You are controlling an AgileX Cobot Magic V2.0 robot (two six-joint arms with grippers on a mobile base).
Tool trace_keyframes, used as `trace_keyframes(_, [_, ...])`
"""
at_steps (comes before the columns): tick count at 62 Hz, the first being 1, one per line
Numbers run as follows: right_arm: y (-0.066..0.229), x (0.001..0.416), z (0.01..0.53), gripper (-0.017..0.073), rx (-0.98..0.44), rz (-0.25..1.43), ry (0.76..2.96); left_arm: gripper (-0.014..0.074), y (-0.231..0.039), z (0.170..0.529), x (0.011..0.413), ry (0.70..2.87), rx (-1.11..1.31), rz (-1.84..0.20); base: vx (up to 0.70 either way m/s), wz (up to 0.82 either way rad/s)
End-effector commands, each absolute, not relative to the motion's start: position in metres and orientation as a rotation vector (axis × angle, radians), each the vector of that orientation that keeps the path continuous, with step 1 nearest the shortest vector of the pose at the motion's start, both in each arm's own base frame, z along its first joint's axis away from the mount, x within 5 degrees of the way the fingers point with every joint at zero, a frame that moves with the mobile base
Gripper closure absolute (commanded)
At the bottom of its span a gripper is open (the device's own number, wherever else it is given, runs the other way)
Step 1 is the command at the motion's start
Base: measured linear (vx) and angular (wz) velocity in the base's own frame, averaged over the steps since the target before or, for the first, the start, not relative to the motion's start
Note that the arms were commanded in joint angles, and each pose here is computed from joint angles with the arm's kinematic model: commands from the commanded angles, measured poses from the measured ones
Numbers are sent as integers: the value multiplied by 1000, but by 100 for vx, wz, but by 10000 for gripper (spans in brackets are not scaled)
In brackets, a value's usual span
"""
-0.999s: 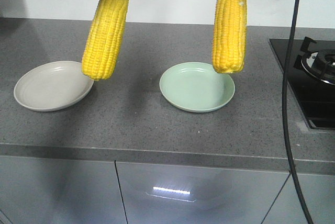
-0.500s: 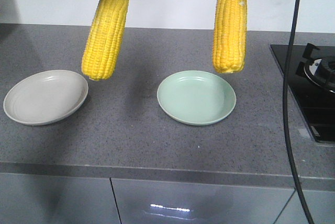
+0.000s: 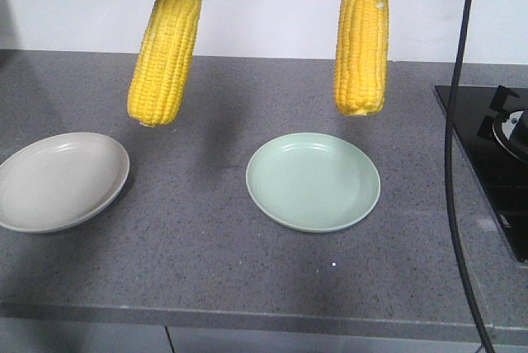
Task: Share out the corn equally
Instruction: 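Drive the base closer, positioning both held cobs above the two plates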
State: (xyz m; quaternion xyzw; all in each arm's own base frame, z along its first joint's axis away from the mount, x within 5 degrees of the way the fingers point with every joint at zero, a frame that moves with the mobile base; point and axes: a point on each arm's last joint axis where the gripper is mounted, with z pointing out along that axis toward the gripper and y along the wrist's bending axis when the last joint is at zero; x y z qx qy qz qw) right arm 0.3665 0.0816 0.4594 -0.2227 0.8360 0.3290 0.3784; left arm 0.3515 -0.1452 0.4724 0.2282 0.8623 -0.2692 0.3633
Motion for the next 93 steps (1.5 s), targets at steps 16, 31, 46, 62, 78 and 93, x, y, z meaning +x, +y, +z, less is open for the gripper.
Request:
trace_keyframes(16, [83, 345, 485, 564, -606, 870, 2056, 600, -143, 503, 330, 2109, 585, -732, 11, -4])
trace_keyframes(31, [83, 345, 485, 564, -606, 870, 2056, 600, -143, 503, 330, 2109, 585, -732, 9, -2])
trace_keyframes(46, [83, 345, 485, 564, -606, 870, 2056, 600, -143, 503, 330, 2109, 585, -732, 6, -2])
trace_keyframes(62, [83, 345, 485, 564, -606, 870, 2056, 600, -143, 503, 330, 2109, 585, -732, 4, -2])
trace_keyframes(78, [83, 345, 485, 564, -606, 870, 2056, 600, -143, 503, 330, 2109, 585, -732, 2, -2])
trace_keyframes(93, [83, 345, 485, 564, -606, 870, 2056, 600, -143, 503, 330, 2109, 585, -732, 2, -2])
